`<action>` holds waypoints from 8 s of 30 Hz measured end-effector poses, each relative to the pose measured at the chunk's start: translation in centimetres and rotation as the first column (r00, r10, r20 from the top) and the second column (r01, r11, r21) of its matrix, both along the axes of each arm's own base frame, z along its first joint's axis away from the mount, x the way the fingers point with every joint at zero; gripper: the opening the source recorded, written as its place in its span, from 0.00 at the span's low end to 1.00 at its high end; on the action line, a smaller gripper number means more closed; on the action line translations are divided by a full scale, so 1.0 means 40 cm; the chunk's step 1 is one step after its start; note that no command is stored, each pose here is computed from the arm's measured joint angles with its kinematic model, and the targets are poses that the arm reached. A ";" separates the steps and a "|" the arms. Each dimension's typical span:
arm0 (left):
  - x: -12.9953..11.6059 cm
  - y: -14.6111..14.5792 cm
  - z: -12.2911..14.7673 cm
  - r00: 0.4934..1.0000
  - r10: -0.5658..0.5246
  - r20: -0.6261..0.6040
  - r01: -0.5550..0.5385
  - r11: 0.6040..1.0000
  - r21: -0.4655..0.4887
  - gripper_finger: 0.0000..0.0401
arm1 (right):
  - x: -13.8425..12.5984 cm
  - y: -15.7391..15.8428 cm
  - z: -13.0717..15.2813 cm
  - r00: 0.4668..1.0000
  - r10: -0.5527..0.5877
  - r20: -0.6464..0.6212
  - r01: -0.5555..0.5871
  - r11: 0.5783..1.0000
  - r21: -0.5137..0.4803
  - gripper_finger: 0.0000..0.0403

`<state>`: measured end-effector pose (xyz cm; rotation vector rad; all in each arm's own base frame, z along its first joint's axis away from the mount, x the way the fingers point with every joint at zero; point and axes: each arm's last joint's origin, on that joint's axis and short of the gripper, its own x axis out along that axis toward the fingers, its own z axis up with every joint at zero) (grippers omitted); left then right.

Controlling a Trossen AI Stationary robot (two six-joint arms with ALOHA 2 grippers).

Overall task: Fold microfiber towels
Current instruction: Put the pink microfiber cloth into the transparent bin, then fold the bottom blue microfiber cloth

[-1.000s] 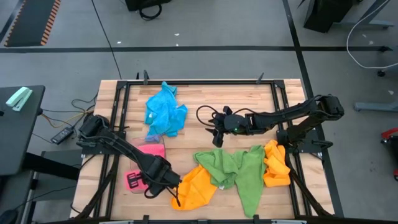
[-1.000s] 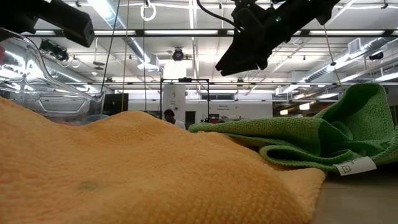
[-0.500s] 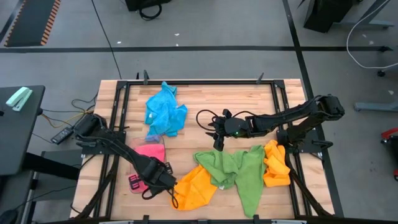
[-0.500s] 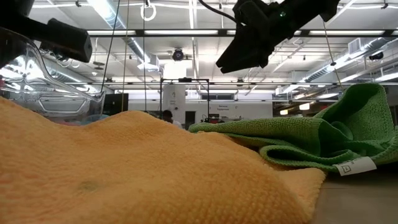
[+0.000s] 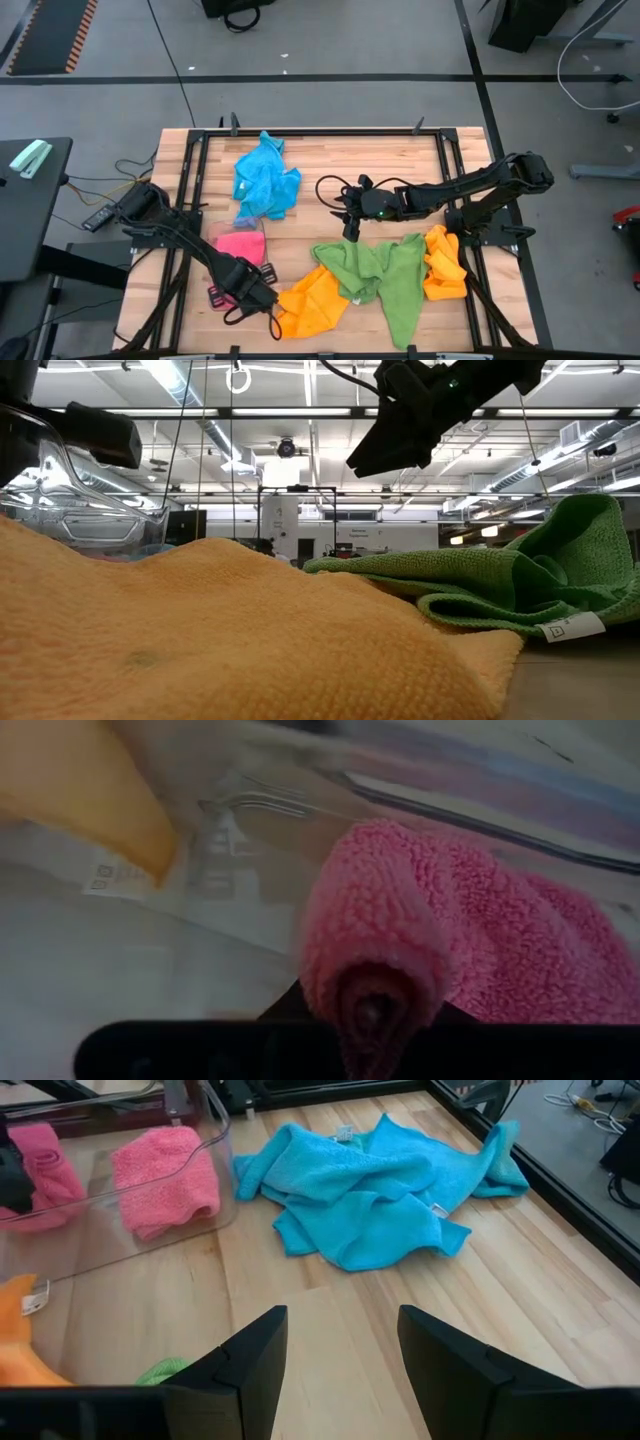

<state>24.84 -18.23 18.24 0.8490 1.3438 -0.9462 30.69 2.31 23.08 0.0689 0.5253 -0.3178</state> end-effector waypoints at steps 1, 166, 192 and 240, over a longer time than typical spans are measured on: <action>0.002 0.000 0.000 1.000 0.007 0.010 -0.007 1.000 0.002 0.04 | 0.000 0.000 0.000 1.000 0.000 0.000 0.000 1.000 0.000 0.50; -0.006 0.845 -0.056 -0.310 0.926 0.217 -0.937 -0.259 -0.235 0.17 | -0.020 -0.220 -0.039 0.984 0.173 -0.039 -0.177 0.967 -0.186 0.50; 0.168 0.747 0.054 -0.058 0.899 0.435 -0.808 0.213 -0.549 0.01 | -0.024 -0.223 -0.044 0.984 0.168 -0.063 -0.177 0.969 -0.175 0.50; 0.238 0.643 0.110 0.088 0.821 0.564 -0.546 0.514 -0.662 0.04 | -0.035 -0.270 -0.043 0.990 0.144 0.013 -0.144 0.990 -0.006 0.17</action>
